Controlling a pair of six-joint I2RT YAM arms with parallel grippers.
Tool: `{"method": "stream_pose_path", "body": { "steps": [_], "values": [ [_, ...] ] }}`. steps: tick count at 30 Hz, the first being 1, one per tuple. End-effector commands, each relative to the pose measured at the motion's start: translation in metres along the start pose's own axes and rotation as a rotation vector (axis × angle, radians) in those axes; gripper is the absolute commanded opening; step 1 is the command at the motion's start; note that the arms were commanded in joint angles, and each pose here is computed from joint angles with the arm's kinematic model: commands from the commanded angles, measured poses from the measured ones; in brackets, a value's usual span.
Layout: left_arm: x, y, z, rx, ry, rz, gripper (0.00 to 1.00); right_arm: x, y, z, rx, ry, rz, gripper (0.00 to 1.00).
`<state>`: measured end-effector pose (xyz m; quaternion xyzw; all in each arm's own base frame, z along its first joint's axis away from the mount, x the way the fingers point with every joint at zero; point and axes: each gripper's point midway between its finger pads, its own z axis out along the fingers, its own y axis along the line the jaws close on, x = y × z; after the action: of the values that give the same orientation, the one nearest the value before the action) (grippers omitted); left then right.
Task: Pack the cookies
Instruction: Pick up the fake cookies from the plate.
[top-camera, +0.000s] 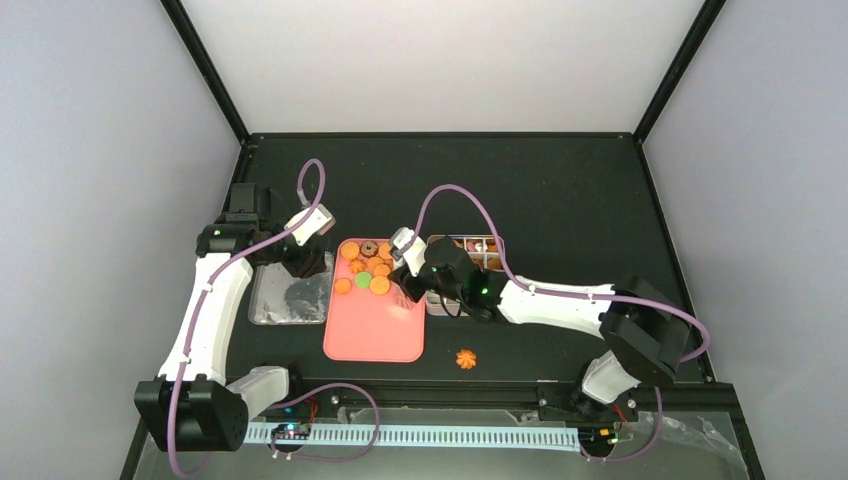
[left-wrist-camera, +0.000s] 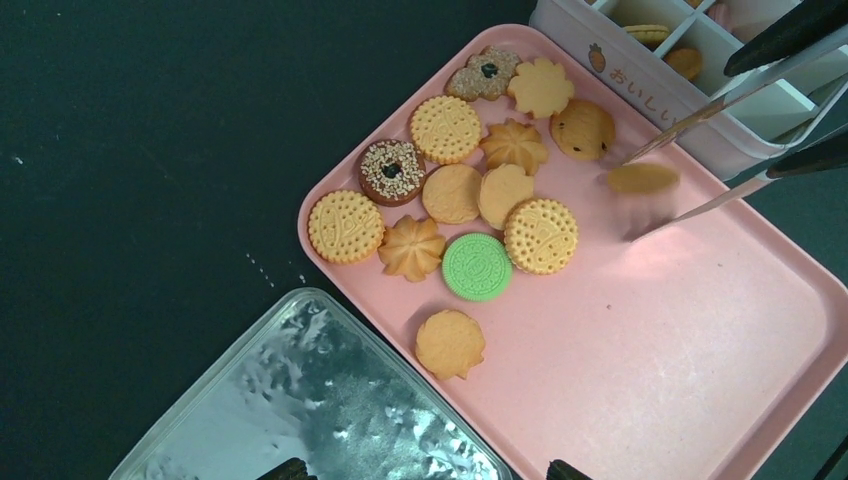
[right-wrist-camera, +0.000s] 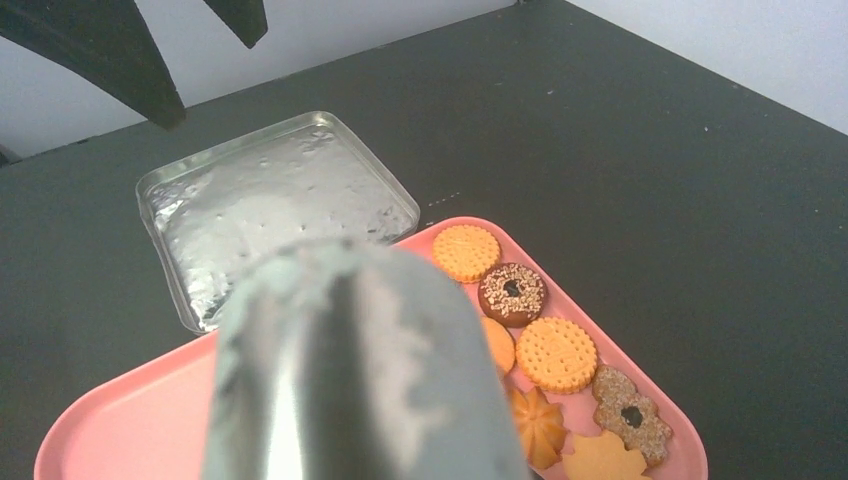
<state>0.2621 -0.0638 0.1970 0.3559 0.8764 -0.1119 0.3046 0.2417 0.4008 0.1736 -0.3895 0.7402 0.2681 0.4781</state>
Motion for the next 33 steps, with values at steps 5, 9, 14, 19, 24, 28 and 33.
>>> {"method": "stream_pose_path", "body": {
  "steps": [5, 9, 14, 19, 24, 28, 33],
  "values": [
    [-0.002, 0.004, 0.000, -0.016, -0.015, -0.019, 0.61, 0.003, 0.004, 0.003, -0.008, -0.013, 0.038, 0.30],
    [-0.001, 0.002, 0.000, -0.017, -0.026, -0.020, 0.61, 0.001, 0.003, -0.002, -0.005, -0.005, 0.051, 0.19],
    [0.001, 0.001, 0.002, -0.018, -0.032, -0.026, 0.60, -0.017, 0.001, -0.012, 0.005, -0.032, 0.061, 0.06],
    [0.002, 0.003, 0.003, -0.030, -0.029, -0.028, 0.59, -0.037, 0.001, -0.022, 0.006, -0.068, 0.073, 0.01],
    [0.003, 0.003, 0.004, -0.033, -0.033, -0.029, 0.59, -0.052, 0.002, -0.030, -0.003, -0.098, 0.081, 0.01],
    [0.003, 0.006, 0.003, -0.041, -0.035, -0.028, 0.59, -0.068, 0.000, -0.042, 0.001, -0.136, 0.089, 0.01],
    [0.001, 0.011, 0.004, -0.052, -0.044, -0.029, 0.59, -0.090, -0.023, -0.074, 0.074, -0.191, 0.114, 0.01]
  ]
}}
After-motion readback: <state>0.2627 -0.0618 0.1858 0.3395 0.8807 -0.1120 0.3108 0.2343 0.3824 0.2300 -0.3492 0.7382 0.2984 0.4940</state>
